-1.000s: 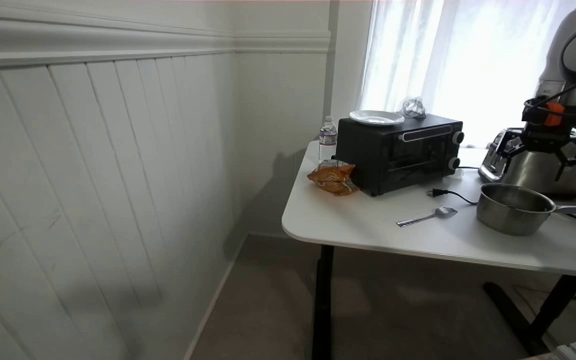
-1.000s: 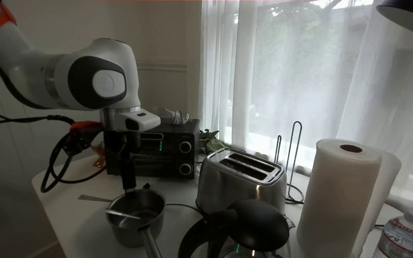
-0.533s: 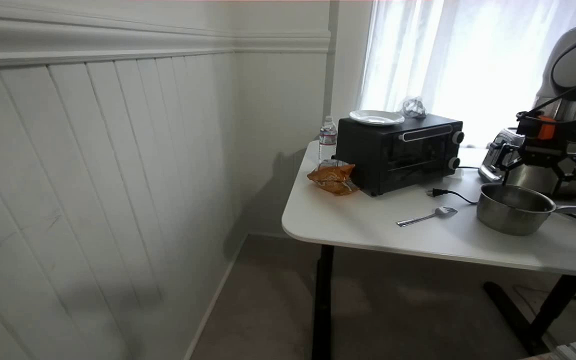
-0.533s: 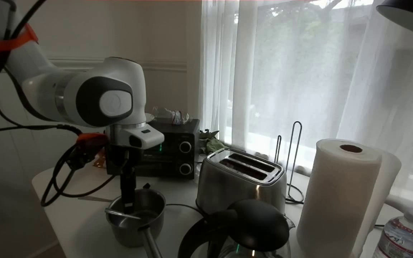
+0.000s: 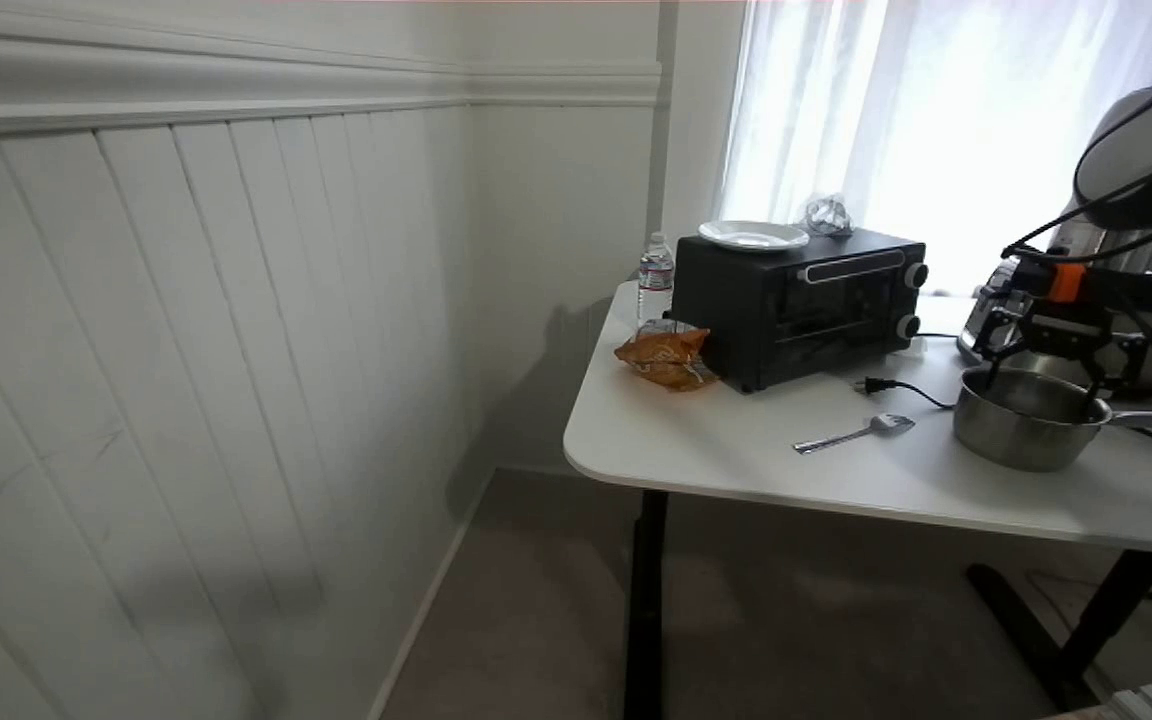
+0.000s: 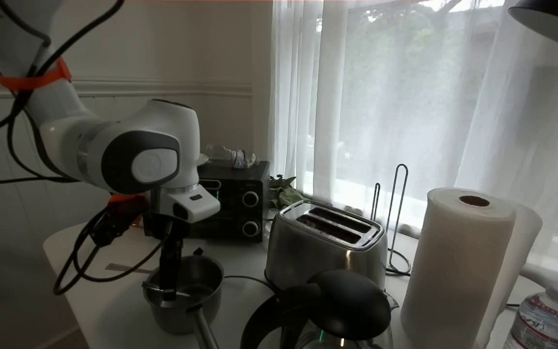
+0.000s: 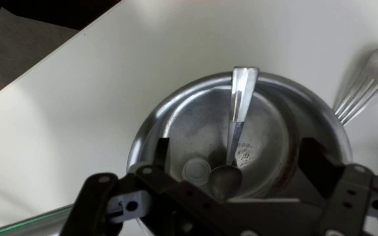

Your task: Pick up the silver spoon from the silver pot, scoop some substance from the silver pot and put it on the white plate on the black oven, put the silver spoon on the white plate

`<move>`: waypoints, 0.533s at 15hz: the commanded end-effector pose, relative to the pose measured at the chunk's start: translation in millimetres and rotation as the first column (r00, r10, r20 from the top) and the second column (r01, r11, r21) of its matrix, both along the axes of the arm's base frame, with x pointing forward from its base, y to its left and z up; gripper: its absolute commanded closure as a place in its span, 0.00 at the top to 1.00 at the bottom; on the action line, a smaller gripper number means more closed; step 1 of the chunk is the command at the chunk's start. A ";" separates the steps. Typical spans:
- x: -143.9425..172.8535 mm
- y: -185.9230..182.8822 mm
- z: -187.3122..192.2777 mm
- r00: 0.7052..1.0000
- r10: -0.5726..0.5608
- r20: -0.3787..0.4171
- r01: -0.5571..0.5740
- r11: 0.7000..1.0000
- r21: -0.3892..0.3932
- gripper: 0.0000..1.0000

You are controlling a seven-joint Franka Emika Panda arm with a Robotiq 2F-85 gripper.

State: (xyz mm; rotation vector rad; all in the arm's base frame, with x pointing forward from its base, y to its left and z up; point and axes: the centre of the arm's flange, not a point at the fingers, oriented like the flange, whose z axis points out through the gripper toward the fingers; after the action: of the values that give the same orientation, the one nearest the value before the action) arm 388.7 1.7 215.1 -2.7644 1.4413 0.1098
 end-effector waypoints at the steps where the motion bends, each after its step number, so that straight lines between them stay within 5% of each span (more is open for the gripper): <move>1: -6.2 -2.0 -10.9 0.999 -0.047 0.017 0.047 0.999 0.020 1.00; 3: -6.0 -3.3 -13.8 0.998 -0.068 0.018 0.067 0.997 0.033 1.00; 8: -5.0 -1.2 -19.4 0.995 -0.100 0.020 0.099 0.994 0.056 0.50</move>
State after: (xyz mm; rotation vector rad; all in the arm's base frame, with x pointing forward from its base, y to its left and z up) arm 388.3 -2.8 201.6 -2.6661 1.5391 0.1238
